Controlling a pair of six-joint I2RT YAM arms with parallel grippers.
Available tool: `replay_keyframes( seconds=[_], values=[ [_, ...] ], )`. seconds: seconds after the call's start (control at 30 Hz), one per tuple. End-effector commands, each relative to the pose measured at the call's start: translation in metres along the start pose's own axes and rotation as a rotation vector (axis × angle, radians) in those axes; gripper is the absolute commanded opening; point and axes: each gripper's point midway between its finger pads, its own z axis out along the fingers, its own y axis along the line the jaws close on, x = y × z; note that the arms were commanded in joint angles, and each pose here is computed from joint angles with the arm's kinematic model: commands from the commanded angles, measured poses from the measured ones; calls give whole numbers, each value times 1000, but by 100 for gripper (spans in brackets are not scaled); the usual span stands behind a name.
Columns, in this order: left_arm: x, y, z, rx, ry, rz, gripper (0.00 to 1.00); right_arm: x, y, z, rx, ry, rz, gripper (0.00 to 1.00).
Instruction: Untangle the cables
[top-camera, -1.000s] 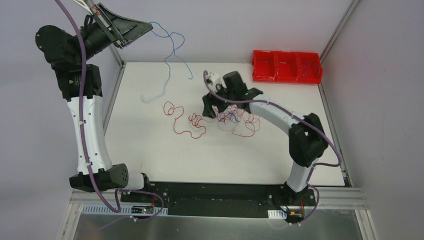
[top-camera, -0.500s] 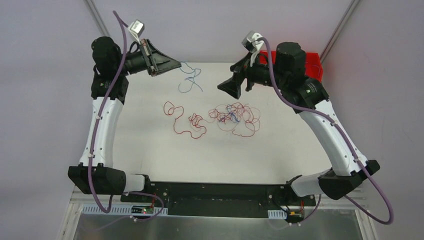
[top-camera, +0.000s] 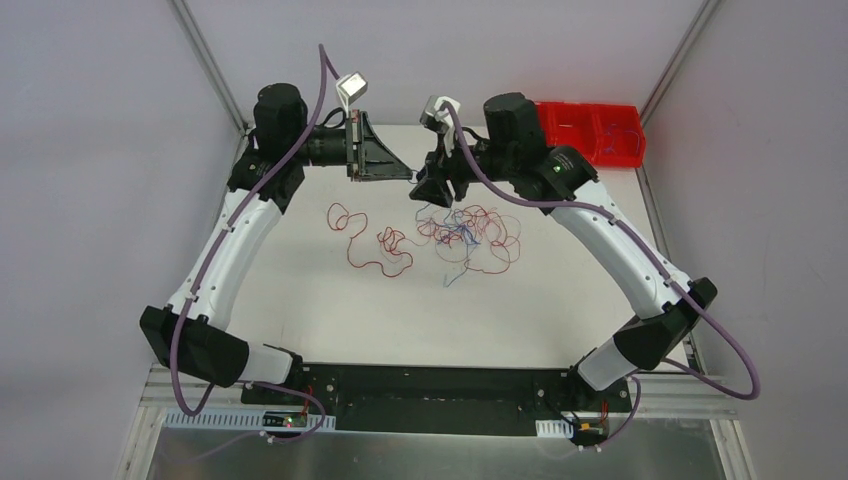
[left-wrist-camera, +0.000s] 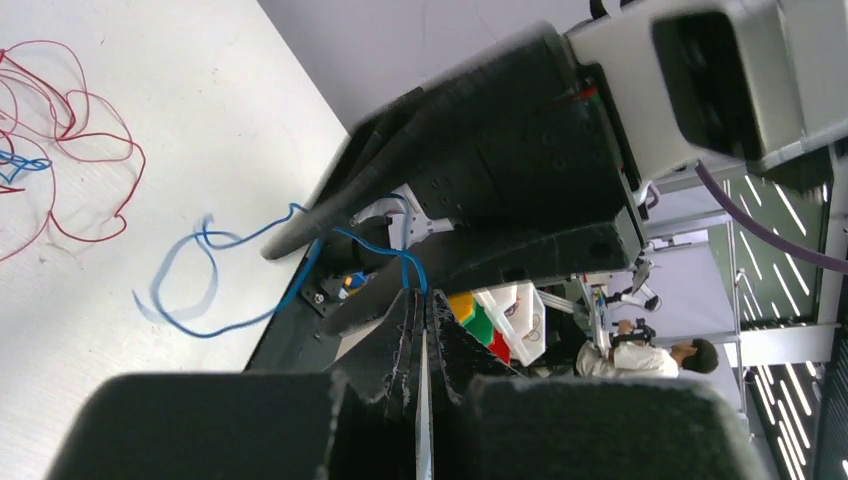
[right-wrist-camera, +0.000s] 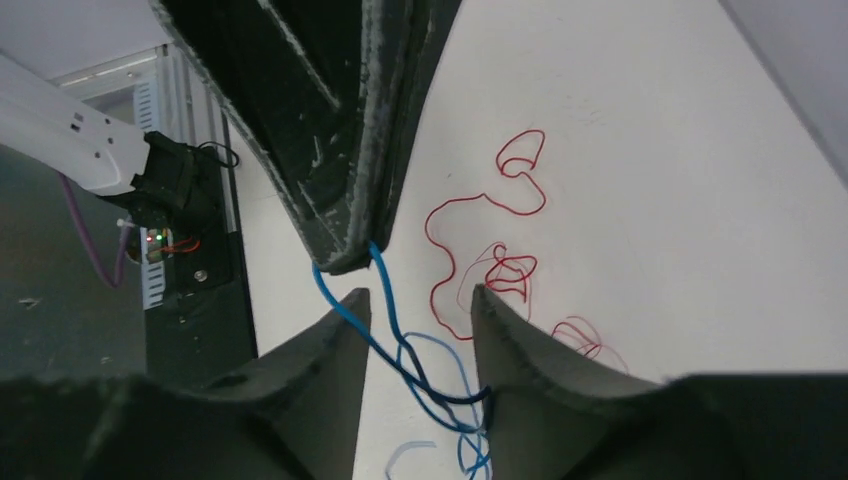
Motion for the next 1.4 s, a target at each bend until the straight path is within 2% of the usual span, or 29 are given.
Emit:
replay_keyframes(
  seconds=[0.0, 0.03, 0.07, 0.13, 0.2, 0.33, 0.37, 0.67, 0.8, 0.93, 1.07, 1.2, 1.37],
  values=[
    [7, -3, 2, 36, 48, 34, 0, -22, 24, -12, -91, -58, -72, 25],
    [7, -3, 3, 39, 50, 41, 0, -19, 25, -14, -89, -54, -73, 10],
    [7, -4, 2, 42, 53, 48, 0, -15, 24, -15, -79, -47, -73, 0],
    [3, -6, -1, 42, 42, 71, 0, -8, 21, -20, -41, -38, -72, 0],
    [-9, -7, -9, 25, 3, 98, 24, -5, 8, -28, 12, -40, -39, 0],
    [-46, -1, -38, -56, -138, 157, 92, -12, -63, -65, 212, -94, 93, 0],
    [-52, 1, -44, -76, -166, 172, 98, -17, -83, -78, 273, -115, 112, 0],
    [-58, 27, -59, -186, -214, 230, 99, -4, -298, -232, 990, -268, 248, 0],
    [-56, 41, -58, -200, -205, 218, 99, 14, -371, -295, 1200, -341, 267, 0],
    [-55, 52, -58, -217, -200, 219, 99, 31, -430, -343, 1365, -426, 221, 0],
    [-54, 66, -58, -237, -198, 195, 99, 37, -473, -371, 1476, -487, 145, 0],
    [-54, 77, -58, -246, -192, 159, 99, 71, -508, -372, 1535, -464, 112, 0],
    [-56, 84, -60, -249, -189, 126, 99, 111, -531, -376, 1650, -433, 118, 0]
  ],
)
